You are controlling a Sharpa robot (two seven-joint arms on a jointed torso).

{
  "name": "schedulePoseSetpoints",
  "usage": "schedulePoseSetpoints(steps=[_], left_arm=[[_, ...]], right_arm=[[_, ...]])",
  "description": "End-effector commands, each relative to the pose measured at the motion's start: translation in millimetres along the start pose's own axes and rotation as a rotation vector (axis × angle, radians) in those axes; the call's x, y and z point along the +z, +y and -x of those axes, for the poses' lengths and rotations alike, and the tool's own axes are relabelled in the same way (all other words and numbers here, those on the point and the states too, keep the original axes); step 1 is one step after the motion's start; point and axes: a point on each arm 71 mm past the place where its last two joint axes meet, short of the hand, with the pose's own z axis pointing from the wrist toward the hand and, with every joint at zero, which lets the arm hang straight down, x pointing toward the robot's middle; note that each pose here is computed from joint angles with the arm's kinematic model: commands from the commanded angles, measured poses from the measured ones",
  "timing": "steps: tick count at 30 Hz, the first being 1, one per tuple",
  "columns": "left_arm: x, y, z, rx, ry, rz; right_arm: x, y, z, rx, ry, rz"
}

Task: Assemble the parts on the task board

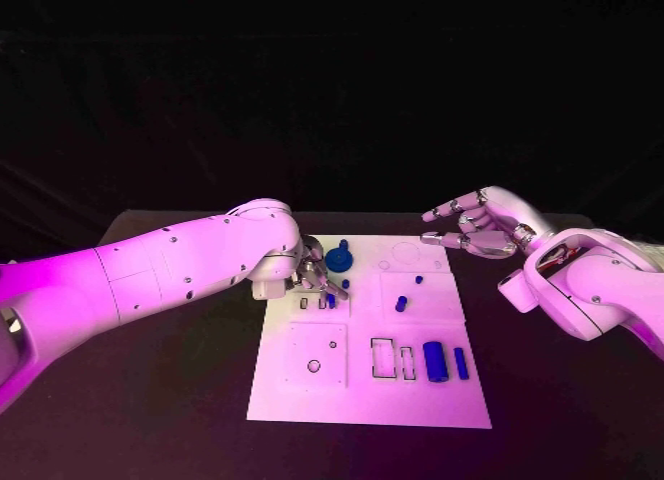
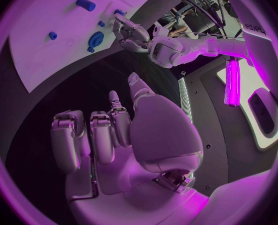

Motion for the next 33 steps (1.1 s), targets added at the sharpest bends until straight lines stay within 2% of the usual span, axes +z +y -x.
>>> schedulePoseSetpoints(steps=[1,24,33], left_arm=[[0.1,-1.6,-1.1,0.014,0.013,-0.003],[-0.5,-1.3,-0.8,-0.057,0.008,-0.029],[-5.7,1.4,0.1,-0.116,-0.032,-0.063]], right_arm=[[0.1,0.7,-1.9,-0.014,0.016,0.012],[0.2,0.2,-3.1,-0.008,0.021,0.009],[0.5,0.2,-3.8,-0.008,0.022,0.010]])
